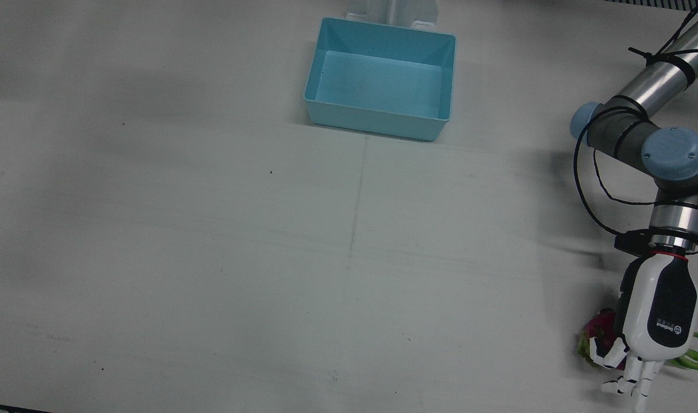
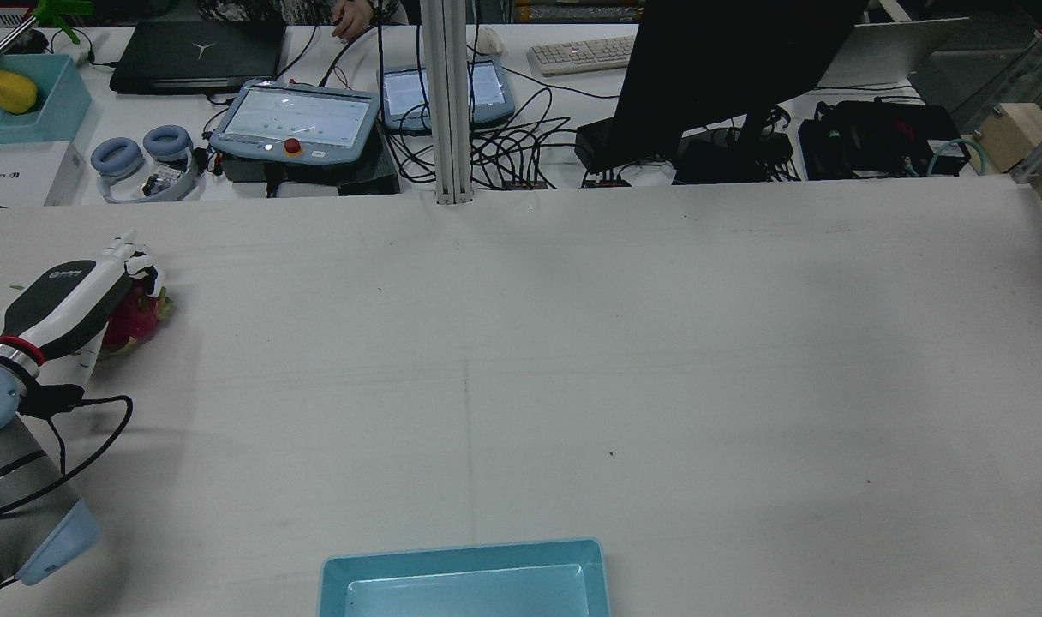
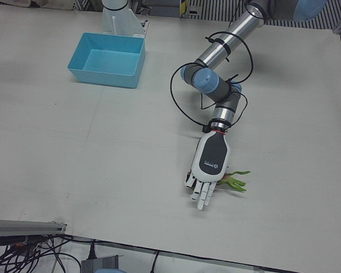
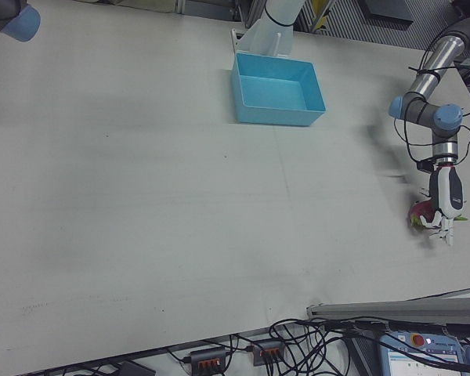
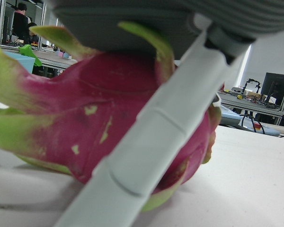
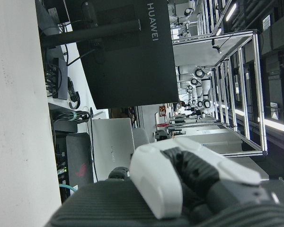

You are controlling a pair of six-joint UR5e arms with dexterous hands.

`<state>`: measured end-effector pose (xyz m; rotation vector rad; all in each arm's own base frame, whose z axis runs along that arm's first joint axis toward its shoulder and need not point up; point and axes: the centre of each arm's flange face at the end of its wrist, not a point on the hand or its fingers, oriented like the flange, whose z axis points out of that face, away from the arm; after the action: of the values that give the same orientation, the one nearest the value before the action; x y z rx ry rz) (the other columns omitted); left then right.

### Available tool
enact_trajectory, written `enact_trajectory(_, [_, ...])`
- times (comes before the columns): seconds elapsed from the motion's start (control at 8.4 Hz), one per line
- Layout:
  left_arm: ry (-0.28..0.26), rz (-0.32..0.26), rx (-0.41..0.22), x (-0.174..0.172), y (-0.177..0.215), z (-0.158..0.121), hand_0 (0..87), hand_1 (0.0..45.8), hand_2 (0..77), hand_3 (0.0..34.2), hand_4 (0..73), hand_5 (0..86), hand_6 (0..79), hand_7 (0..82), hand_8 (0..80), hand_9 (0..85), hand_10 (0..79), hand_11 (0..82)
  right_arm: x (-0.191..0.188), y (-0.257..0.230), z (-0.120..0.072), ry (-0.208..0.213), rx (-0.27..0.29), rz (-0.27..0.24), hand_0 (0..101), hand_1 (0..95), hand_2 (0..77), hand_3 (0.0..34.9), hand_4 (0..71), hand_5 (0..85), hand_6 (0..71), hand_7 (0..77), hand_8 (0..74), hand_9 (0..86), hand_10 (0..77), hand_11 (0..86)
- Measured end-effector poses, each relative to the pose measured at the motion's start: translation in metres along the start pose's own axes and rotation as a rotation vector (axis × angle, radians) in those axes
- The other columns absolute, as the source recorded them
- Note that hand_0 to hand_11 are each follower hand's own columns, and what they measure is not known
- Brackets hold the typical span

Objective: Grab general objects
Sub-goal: 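Close the left hand's fingers around the dragon fruit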

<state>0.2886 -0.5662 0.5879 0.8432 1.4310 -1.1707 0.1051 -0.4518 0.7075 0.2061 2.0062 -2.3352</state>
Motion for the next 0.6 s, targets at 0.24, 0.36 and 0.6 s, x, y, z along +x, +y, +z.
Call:
enact_trajectory(0.24, [-0.003, 0.002, 0.001, -0.0015, 0.001, 0.0013, 79.9, 0.0, 0.0, 0.3, 8.2, 74.7, 1.1, 62.7, 1.1, 14.2, 22.9, 0.5, -0.0001, 0.0, 0.0, -0.001, 0.0, 0.0, 0, 94.9, 77.4, 0.0, 0.0, 0.0, 0.0, 0.0, 0.0, 0.5, 0.0, 0.5])
enact_trajectory(0.36, [-0.004, 0.003, 0.001, -0.0022, 0.001, 0.0014, 79.7, 0.0, 0.0, 0.6, 10.4, 74.7, 4.4, 64.9, 1.1, 16.9, 22.9, 0.5, 0.0, 0.0, 0.0, 0.0, 0.0, 0.0, 0, 94.9, 77.4, 0.0, 0.0, 0.0, 0.0, 0.0, 0.0, 0.5, 0.0, 0.5])
enact_trajectory(0.6, [-0.007, 0.004, 0.001, -0.0016, 0.0027, 0.0041, 79.7, 0.0, 0.0, 0.0, 29.5, 69.3, 11.4, 66.5, 7.1, 18.0, 22.9, 15.3, 0.0, 0.0, 0.0, 0.0, 0.0, 0.0, 0, 94.9, 77.4, 0.0, 0.0, 0.0, 0.0, 0.0, 0.0, 0.5, 0.0, 0.5])
